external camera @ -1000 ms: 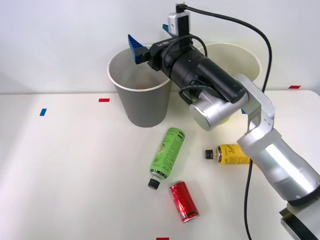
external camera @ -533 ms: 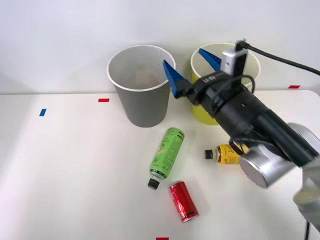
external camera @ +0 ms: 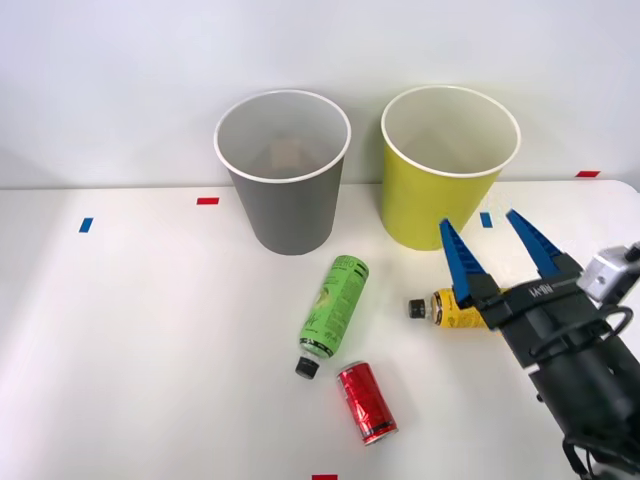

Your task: Put cans in the gray bin, plastic bottles in the light green bin

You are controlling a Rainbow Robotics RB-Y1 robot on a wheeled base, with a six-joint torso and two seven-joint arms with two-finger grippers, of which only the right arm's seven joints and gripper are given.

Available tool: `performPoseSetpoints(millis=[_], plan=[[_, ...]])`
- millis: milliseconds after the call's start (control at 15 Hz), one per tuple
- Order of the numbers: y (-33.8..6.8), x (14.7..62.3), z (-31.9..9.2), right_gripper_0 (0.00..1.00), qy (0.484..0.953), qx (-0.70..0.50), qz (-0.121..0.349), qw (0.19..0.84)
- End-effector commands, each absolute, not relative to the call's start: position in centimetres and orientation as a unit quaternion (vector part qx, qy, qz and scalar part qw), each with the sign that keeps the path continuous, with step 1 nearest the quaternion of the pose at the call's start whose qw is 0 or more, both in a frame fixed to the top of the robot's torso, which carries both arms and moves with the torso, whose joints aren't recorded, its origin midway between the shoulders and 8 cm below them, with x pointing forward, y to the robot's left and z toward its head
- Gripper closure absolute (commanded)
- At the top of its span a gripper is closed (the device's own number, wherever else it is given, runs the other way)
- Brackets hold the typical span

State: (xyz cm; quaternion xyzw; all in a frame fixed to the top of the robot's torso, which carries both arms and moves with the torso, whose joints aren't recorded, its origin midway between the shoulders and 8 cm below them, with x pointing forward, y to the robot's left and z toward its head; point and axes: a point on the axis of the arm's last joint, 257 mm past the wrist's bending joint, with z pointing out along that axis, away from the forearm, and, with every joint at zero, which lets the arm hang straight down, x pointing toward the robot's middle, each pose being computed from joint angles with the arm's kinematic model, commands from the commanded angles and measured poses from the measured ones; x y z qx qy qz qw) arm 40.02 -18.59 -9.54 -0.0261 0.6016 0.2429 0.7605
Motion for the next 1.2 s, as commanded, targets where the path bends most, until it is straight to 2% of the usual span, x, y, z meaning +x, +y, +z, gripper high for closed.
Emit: performPoseSetpoints(millis=[67,333,600,867,1200], plan=[[-21.9,38.4,-13.2,0.00,0.625,0.048,0.221,0.747],[-25.3,38.1,-18.6,0.00,0.644,0.141,0.183,0.729],[-27.8,37.8,-22.9,0.00,0.660,0.171,0.150,0.716],[-27.8,38.1,-23.9,0.00,0.663,0.166,0.124,0.720],[-25.9,37.7,-24.9,0.00,0.645,0.128,0.144,0.740]])
